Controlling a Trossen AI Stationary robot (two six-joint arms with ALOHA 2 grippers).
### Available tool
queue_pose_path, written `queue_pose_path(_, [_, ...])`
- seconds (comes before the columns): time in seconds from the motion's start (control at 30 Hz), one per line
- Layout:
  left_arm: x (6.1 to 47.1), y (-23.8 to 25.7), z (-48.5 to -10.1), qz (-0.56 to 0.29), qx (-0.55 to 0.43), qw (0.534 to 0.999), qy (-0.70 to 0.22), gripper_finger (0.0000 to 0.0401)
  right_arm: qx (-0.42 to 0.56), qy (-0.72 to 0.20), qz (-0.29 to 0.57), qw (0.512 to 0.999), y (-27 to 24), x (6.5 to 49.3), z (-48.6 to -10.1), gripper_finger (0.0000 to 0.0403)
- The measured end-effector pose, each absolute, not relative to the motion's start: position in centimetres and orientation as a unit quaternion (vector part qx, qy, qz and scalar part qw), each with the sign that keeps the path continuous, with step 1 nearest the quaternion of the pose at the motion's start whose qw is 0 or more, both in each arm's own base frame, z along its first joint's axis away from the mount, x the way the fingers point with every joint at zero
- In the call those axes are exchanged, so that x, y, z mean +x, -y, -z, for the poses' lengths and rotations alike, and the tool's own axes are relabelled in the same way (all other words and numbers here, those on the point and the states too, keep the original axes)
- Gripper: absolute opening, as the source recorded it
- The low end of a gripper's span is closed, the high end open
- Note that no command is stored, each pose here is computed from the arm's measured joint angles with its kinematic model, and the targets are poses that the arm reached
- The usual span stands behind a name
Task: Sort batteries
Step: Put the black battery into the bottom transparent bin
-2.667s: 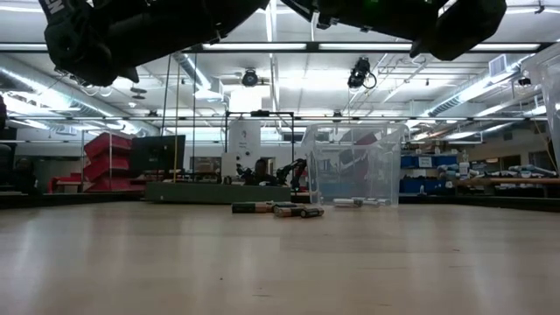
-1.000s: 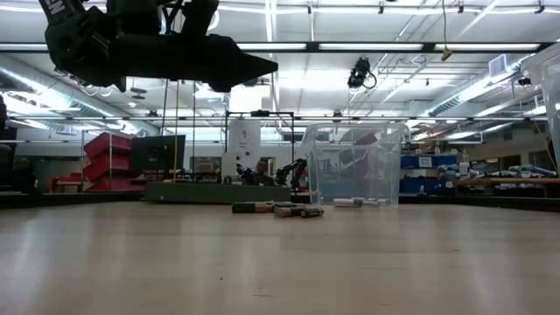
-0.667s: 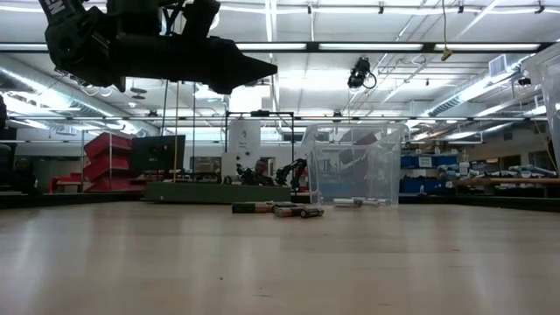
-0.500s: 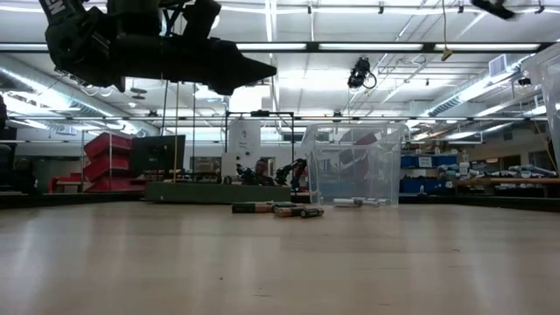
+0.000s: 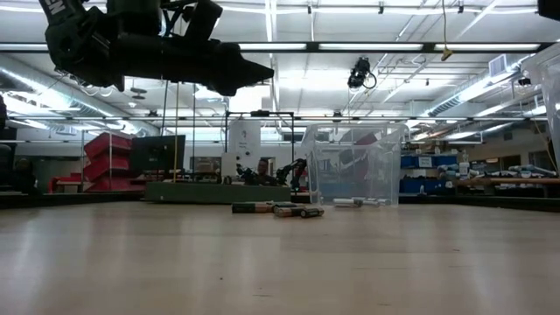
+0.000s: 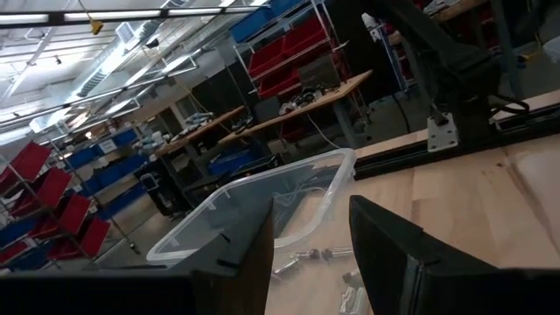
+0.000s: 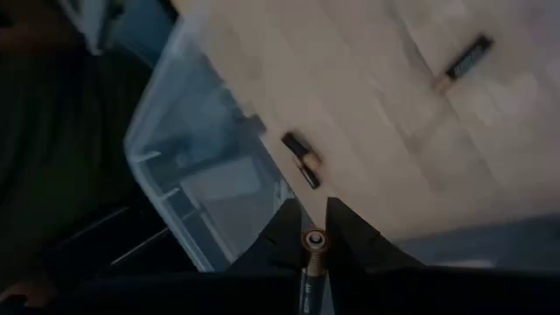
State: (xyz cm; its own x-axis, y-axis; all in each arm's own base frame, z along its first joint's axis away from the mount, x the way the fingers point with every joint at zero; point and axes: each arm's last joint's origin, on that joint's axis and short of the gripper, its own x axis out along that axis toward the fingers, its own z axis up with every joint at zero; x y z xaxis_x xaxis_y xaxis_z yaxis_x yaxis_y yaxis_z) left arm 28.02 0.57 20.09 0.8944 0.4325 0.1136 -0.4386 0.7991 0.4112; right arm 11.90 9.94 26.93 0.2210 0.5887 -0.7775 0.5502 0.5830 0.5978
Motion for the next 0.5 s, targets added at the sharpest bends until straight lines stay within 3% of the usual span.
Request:
queue_pose_path(0.17, [28.0,-0.6,-20.1,-0.23,0.219,0.948,0.007,0.0149,0.458,-0.649,0.019,0.607,-11.0,12.2,-26.1,0.0024])
queue_pose_path(0.5, [28.0,-0.6,-20.0,-0.228,0.22,0.948,0.002,0.0149,0.472,-0.661,0.036,0.582,-11.5,12.6,-25.8,0.0095])
